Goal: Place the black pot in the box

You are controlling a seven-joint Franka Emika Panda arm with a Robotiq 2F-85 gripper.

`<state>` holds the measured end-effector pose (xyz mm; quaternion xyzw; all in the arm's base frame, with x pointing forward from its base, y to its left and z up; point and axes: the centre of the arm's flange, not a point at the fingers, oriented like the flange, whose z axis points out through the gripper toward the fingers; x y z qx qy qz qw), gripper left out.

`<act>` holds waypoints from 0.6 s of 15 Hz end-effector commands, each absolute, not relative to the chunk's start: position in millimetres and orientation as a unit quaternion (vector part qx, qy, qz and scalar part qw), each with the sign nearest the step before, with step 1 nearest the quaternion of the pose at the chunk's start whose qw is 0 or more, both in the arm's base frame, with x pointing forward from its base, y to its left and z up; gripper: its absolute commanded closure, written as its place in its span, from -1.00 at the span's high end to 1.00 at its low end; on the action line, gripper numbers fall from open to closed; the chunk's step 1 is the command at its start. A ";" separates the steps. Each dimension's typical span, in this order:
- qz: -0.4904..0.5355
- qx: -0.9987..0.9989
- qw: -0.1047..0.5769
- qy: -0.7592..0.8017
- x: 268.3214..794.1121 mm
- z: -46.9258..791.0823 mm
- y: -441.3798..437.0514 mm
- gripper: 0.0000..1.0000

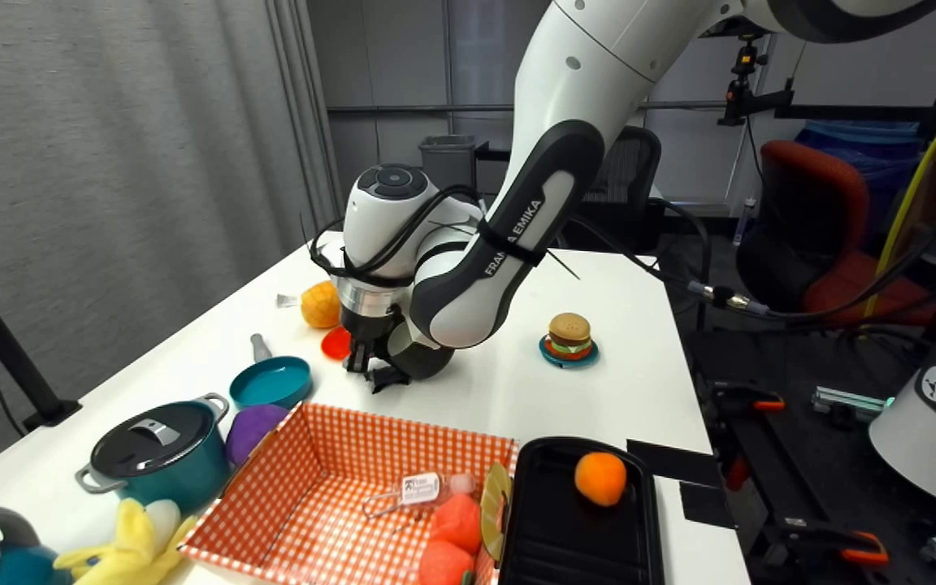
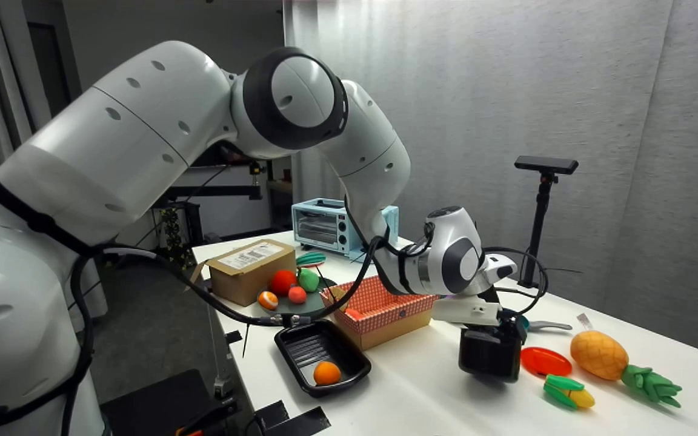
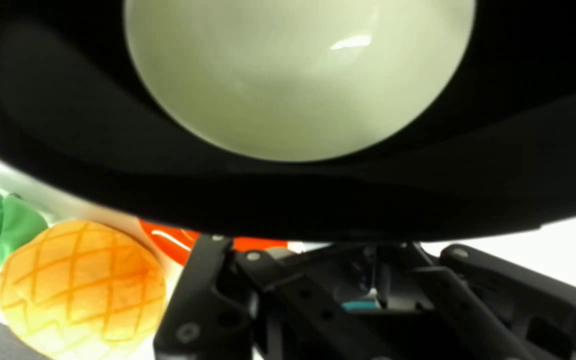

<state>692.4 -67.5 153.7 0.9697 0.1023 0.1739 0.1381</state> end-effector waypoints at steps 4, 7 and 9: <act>0.185 0.972 0.120 0.080 657.1 234.9 -24.6 -1.00; 0.179 0.974 0.118 0.077 632.0 270.0 -14.7 -1.00; 0.172 0.975 0.120 0.070 618.5 285.4 -16.8 -1.00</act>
